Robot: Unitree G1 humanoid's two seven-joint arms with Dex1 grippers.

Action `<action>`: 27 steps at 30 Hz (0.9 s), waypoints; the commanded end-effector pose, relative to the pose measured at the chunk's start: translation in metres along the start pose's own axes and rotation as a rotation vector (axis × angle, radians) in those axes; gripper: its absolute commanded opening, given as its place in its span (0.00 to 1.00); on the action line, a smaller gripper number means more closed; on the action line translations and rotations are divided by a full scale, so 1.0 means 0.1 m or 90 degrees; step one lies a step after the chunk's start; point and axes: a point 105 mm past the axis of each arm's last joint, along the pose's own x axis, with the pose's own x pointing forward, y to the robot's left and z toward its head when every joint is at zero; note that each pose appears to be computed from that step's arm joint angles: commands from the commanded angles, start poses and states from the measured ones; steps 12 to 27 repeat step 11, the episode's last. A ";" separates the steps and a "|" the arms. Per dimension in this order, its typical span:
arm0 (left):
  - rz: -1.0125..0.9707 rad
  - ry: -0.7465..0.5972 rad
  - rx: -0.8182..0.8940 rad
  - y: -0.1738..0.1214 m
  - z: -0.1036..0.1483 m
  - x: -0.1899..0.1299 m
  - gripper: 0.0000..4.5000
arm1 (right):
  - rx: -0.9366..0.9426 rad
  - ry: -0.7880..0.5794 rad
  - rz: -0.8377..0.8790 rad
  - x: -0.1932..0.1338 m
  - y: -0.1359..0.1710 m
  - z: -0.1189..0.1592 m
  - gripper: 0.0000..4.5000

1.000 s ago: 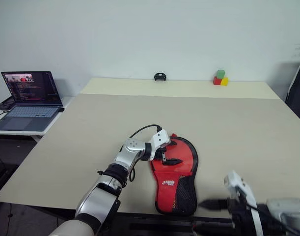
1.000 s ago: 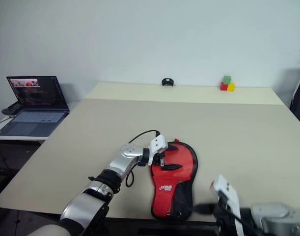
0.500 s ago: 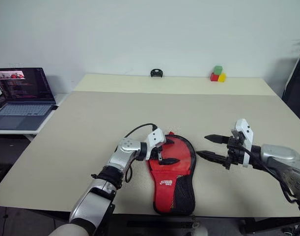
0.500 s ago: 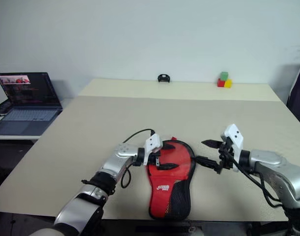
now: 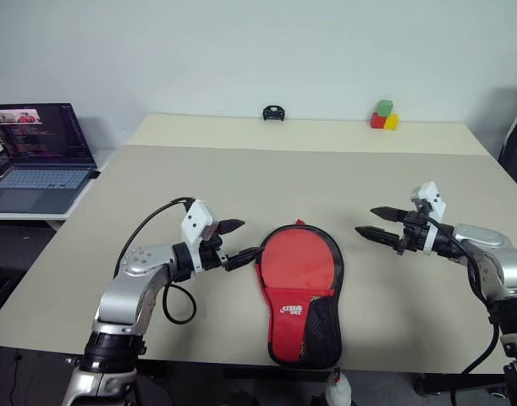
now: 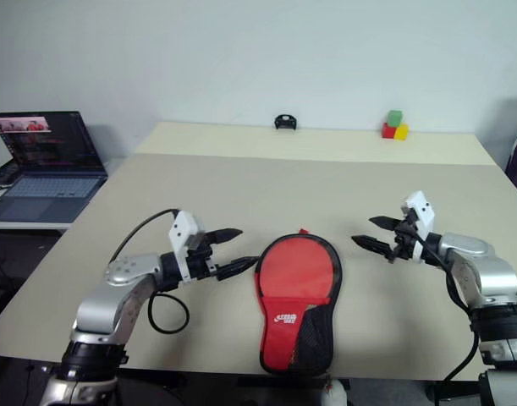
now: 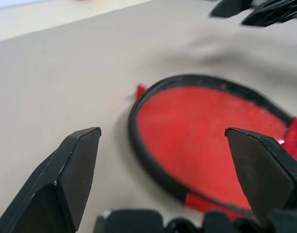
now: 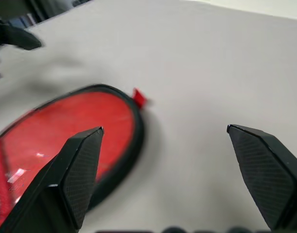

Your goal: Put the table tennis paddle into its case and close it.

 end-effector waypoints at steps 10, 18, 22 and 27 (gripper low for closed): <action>0.113 0.030 0.091 0.28 0.02 -0.16 1.00 | -0.017 0.012 -0.037 -0.27 -0.24 0.10 0.99; 0.120 0.025 0.089 0.31 0.01 -0.15 1.00 | -0.016 0.015 -0.042 -0.26 -0.27 0.12 0.99; 0.120 0.025 0.089 0.31 0.01 -0.15 1.00 | -0.016 0.015 -0.042 -0.26 -0.27 0.12 0.99; 0.120 0.025 0.089 0.31 0.01 -0.15 1.00 | -0.016 0.015 -0.042 -0.26 -0.27 0.12 0.99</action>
